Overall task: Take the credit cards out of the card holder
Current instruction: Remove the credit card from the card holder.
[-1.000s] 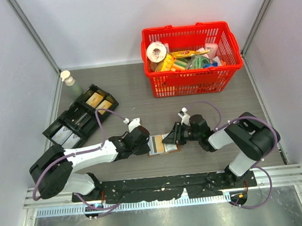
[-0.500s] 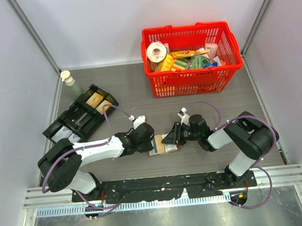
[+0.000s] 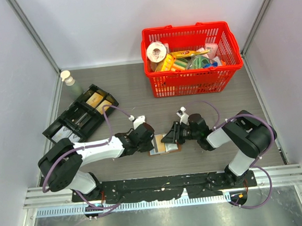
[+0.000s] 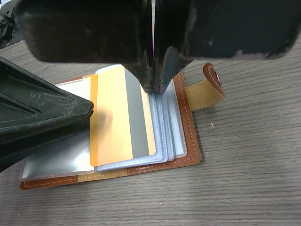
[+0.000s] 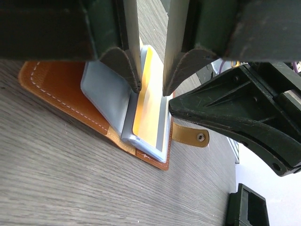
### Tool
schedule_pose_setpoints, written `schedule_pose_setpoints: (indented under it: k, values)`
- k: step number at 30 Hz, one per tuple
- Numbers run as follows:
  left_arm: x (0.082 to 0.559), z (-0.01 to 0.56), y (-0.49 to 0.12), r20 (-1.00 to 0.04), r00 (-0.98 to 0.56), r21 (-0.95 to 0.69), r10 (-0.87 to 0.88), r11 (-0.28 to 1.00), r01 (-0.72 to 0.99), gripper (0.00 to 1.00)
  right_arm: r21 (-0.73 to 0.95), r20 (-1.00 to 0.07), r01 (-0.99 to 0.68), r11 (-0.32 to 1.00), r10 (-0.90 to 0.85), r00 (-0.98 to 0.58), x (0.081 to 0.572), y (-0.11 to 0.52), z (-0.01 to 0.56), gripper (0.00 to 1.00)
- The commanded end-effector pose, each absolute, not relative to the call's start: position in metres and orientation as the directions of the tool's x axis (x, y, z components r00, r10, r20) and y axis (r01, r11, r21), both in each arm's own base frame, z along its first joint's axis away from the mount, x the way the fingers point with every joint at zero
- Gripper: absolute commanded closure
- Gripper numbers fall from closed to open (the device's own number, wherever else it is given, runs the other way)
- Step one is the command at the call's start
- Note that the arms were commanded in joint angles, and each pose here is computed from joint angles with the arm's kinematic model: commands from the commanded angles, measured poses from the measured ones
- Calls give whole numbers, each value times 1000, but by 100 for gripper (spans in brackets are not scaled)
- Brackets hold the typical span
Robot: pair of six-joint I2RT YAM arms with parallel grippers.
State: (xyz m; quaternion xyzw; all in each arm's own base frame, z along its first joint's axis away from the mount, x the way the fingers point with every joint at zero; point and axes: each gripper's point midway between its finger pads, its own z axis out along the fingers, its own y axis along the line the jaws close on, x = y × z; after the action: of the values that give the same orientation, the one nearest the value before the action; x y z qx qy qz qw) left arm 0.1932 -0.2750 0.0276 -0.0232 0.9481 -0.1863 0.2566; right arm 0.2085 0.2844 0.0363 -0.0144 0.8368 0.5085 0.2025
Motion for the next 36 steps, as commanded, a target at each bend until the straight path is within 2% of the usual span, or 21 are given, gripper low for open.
schedule_pose_setpoints:
  k: [1, 5, 10, 16, 20, 24, 29, 36]
  values:
    - [183, 7, -260, -449, -885, -316, -124, 948, 28, 100, 855, -402, -296, 425, 183, -897, 215, 296, 57, 73]
    - [181, 4, -259, -444, -888, -309, -117, 950, 30, 100, 847, -399, -284, 450, 183, -898, 215, 293, 51, 75]
    - [181, 3, -260, -440, -891, -311, -116, 950, 29, 100, 801, -399, -244, 546, 185, -898, 220, 282, 31, 73]
    - [180, 2, -261, -435, -893, -313, -116, 949, 29, 100, 816, -406, -274, 510, 167, -899, 216, 288, 39, 73]
    - [180, 0, -261, -431, -895, -311, -114, 950, 29, 100, 843, -416, -311, 438, 166, -894, 213, 296, 54, 73]
    - [179, -3, -259, -429, -897, -299, -109, 954, 27, 100, 859, -426, -334, 389, 178, -887, 211, 299, 66, 83]
    - [179, -7, -254, -436, -891, -301, -129, 954, 9, 100, 849, -425, -322, 418, 180, -887, 210, 293, 59, 98]
    - [177, -9, -253, -429, -892, -309, -141, 951, -2, 100, 839, -419, -298, 455, 193, -887, 212, 277, 50, 99]
